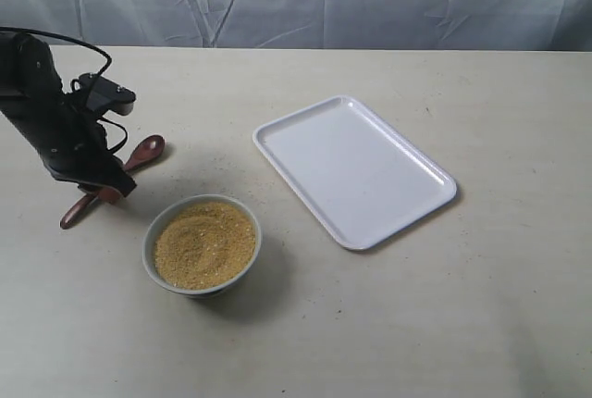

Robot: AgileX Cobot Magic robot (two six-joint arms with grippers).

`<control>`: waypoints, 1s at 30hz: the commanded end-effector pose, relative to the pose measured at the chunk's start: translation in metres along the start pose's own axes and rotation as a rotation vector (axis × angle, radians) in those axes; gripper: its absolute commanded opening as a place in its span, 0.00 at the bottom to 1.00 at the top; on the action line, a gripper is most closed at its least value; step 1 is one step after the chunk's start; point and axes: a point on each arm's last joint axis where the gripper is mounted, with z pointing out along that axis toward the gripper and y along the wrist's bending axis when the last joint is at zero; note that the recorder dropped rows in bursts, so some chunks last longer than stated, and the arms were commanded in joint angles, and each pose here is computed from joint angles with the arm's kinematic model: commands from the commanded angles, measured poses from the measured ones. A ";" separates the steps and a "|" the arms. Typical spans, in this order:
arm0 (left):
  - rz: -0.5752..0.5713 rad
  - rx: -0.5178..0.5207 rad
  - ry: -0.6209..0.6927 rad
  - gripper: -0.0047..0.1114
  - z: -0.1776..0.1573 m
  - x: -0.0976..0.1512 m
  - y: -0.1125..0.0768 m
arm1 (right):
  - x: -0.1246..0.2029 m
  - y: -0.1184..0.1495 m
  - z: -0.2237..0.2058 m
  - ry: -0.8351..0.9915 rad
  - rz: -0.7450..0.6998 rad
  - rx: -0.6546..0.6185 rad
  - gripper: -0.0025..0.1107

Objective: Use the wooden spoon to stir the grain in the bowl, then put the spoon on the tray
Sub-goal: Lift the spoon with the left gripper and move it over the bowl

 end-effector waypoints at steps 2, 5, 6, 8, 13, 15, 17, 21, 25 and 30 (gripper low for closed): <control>-0.014 0.017 0.007 0.30 0.004 -0.001 -0.002 | 0.000 0.000 0.000 -0.014 -0.001 0.006 0.05; -0.011 0.014 0.002 0.12 0.001 -0.001 -0.001 | 0.000 0.000 0.000 -0.014 -0.001 0.006 0.05; -0.011 0.014 0.002 0.06 -0.001 -0.001 -0.002 | 0.000 0.000 0.000 -0.014 -0.001 0.006 0.05; 0.000 0.008 -0.002 0.04 -0.009 -0.003 -0.001 | 0.000 0.000 0.000 -0.014 -0.001 0.006 0.05; 0.006 0.019 -0.066 0.04 -0.055 -0.018 -0.003 | 0.000 0.000 0.000 -0.011 -0.001 0.006 0.05; 0.055 0.050 -0.074 0.04 -0.076 -0.022 -0.009 | 0.000 0.000 0.000 -0.011 -0.001 0.006 0.05; 0.125 0.108 -0.104 0.04 -0.097 -0.026 -0.021 | 0.000 0.000 0.000 -0.011 -0.001 0.006 0.05; 0.325 0.170 -0.152 0.04 -0.124 -0.031 -0.056 | 0.000 0.000 0.000 -0.011 -0.001 0.006 0.05; 0.538 0.125 -0.059 0.04 -0.138 -0.025 -0.089 | 0.000 0.000 0.000 -0.011 -0.001 0.006 0.05; 0.749 0.071 0.089 0.04 -0.142 -0.015 -0.125 | 0.000 0.000 0.000 -0.013 -0.001 0.006 0.05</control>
